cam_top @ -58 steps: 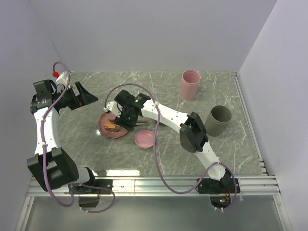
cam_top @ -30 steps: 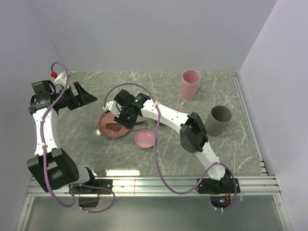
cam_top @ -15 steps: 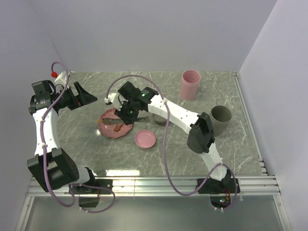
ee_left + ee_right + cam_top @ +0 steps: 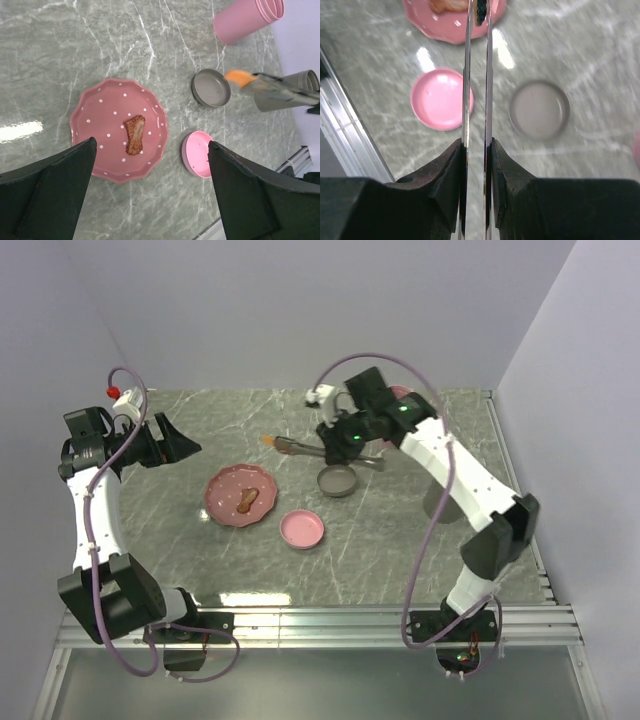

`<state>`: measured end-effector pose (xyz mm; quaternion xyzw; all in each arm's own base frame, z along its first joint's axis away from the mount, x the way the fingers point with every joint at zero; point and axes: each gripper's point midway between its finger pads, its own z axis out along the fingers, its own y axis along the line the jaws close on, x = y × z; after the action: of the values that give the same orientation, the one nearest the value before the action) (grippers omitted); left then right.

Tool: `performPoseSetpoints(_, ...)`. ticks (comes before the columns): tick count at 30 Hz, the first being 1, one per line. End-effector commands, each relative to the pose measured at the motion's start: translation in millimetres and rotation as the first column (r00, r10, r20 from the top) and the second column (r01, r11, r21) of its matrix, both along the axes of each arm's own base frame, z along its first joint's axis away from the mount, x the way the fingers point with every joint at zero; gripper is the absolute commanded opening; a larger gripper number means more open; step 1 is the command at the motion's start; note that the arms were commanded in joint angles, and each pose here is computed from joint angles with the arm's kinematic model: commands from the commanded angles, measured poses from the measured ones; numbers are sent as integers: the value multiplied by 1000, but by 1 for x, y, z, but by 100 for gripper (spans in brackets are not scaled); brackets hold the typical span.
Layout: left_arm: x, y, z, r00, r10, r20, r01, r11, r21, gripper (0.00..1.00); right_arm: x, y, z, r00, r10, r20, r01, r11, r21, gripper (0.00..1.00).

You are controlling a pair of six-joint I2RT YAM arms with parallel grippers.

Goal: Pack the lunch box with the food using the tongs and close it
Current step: Place the food into the lunch box

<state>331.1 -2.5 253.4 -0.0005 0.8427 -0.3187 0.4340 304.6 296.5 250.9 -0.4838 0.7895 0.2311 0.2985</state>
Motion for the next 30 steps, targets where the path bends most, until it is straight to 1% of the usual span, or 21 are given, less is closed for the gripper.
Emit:
performPoseSetpoints(1,-4,-5,31,987,-30,156,17,996,88,99,-20,-37,21,1000,-14,13,13,999,36,4)
performPoseSetpoints(3,-4,-8,35,982,-38,187,17,993,113,99,-17,-60,23,998,-55,33,54,998,31,4)
performPoseSetpoints(4,-5,-13,36,979,-56,196,30,991,133,99,-24,-72,24,996,-71,45,69,997,33,4)
performPoseSetpoints(6,-6,-19,37,978,-73,195,44,988,150,99,-25,-95,32,989,-121,84,117,992,45,4)
performPoseSetpoints(8,-5,-26,35,978,-94,185,64,984,166,99,-31,-111,26,986,-150,70,148,989,30,4)
performPoseSetpoints(9,-5,-28,33,978,-97,184,66,983,171,99,-34,-121,31,983,-164,85,162,986,36,4)
performPoseSetpoints(10,-5,-34,33,975,-115,190,80,980,181,99,-34,-135,26,978,-199,68,198,980,24,4)
performPoseSetpoints(12,-3,-36,29,976,-117,183,81,977,196,99,-39,-156,26,968,-234,89,234,972,8,4)
performPoseSetpoints(13,-3,-42,28,974,-133,184,95,975,202,99,-37,-173,21,956,-280,83,281,960,-3,4)
performPoseSetpoints(15,-2,-47,28,971,-145,191,104,972,211,99,-46,-192,20,949,-302,88,305,952,-24,4)
performPoseSetpoints(16,-1,-49,28,970,-144,194,102,973,209,99,-45,-209,19,933,-351,83,355,935,-31,4)
performPoseSetpoints(19,3,-54,28,966,-155,206,110,970,215,99,-56,-239,17,916,-394,76,399,914,-69,4)
performPoseSetpoints(20,3,-55,29,965,-157,208,112,970,216,99,-57,-260,16,892,-442,92,449,890,-82,4)
performPoseSetpoints(22,6,-57,28,966,-161,201,117,970,213,99,-67,-276,10,876,-477,76,483,870,-101,4)
performPoseSetpoints(23,6,-58,29,966,-161,204,117,970,212,99,-70,-291,10,856,-510,82,516,850,-107,4)
performPoseSetpoints(27,6,-60,30,964,-160,214,115,971,208,99,-92,-319,8,819,-570,69,574,807,-141,4)
performPoseSetpoints(29,6,-60,30,964,-163,212,119,972,204,99,-98,-330,7,814,-576,75,580,799,-160,4)
performPoseSetpoints(30,6,-61,30,963,-164,213,120,972,203,99,-103,-340,6,789,-610,69,612,773,-167,4)
